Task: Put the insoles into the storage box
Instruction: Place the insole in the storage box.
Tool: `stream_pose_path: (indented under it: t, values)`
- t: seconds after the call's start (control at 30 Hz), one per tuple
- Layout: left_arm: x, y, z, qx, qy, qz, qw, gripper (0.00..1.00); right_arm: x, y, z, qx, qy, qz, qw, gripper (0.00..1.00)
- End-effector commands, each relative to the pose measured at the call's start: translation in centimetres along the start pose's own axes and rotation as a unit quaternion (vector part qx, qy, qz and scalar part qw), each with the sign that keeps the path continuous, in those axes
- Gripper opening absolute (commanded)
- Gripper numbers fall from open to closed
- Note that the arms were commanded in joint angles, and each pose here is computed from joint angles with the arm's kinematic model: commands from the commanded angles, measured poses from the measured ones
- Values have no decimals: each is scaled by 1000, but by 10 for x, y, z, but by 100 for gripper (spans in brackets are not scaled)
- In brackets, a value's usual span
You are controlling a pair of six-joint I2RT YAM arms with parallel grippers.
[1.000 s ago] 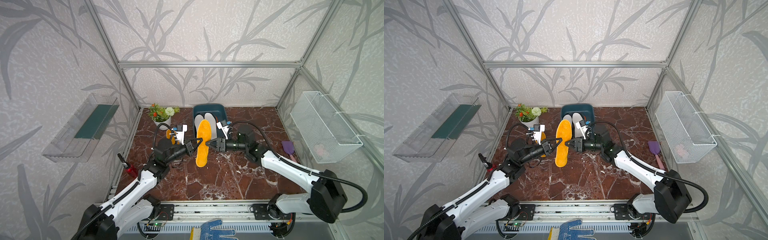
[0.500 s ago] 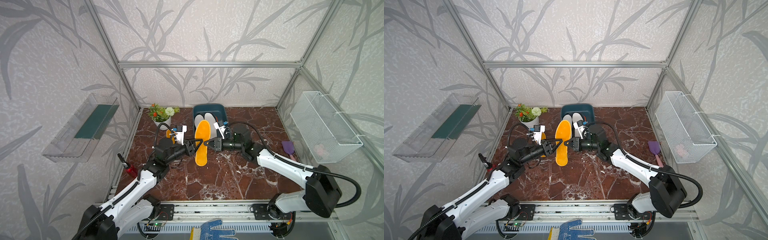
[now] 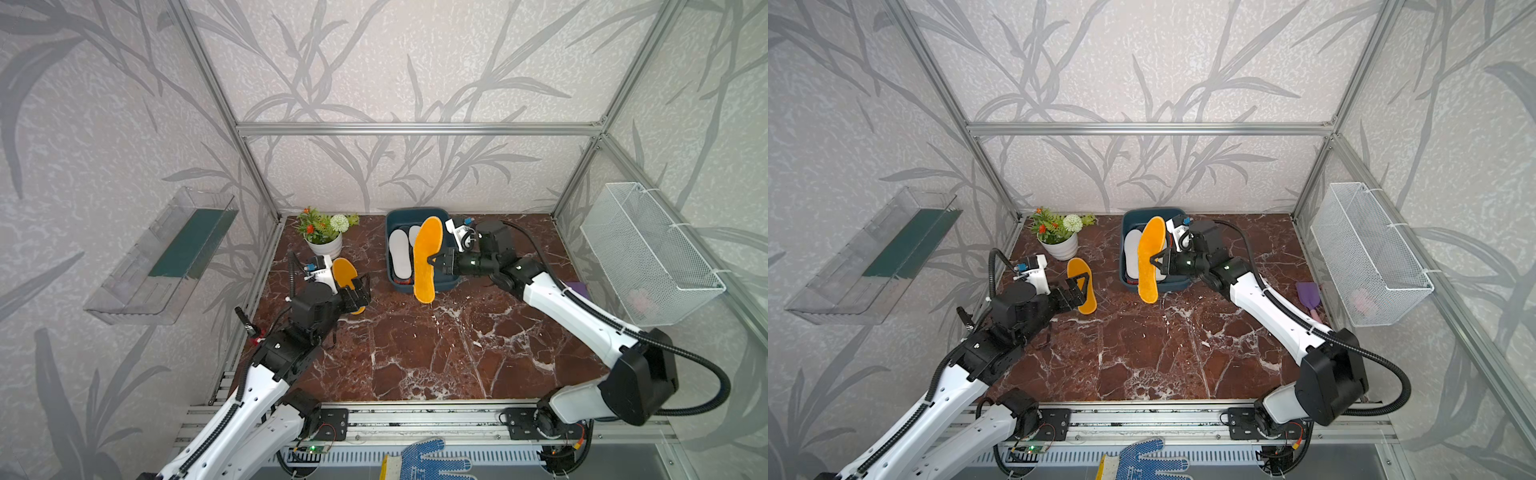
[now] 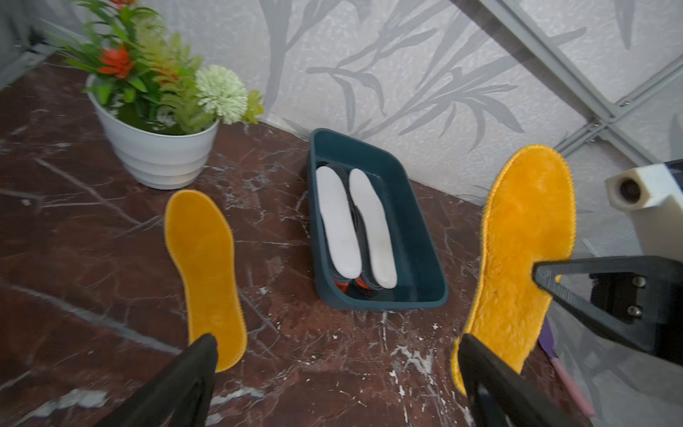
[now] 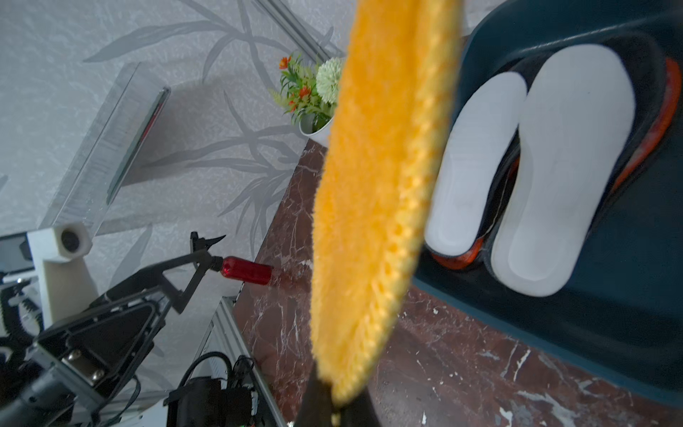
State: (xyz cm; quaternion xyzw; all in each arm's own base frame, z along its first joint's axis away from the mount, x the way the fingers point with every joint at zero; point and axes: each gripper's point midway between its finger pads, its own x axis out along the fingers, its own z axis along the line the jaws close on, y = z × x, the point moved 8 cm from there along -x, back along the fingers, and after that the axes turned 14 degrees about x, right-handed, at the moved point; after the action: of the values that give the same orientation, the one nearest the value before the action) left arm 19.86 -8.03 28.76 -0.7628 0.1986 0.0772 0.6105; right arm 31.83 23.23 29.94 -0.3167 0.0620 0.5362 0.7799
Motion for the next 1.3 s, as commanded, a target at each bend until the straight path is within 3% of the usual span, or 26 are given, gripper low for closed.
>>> stream_pose_path:
  t: [0.0,0.3,0.67,0.97,1.27]
  values:
    - [-15,17,29,14,-114,30,993,98,21,-14,-12,-6,21,37,999,0]
    - [-40,40,51,-6,-161,34,986,97,99,-60,-30,2,22,99,995,0]
    - [-49,45,57,-9,-168,38,985,97,171,-90,-64,27,28,155,987,0]
    - [-48,45,56,-7,-170,40,985,97,184,-91,-82,42,40,168,984,0]
    - [-43,46,55,-6,-167,44,985,97,159,-96,-56,20,34,154,987,0]
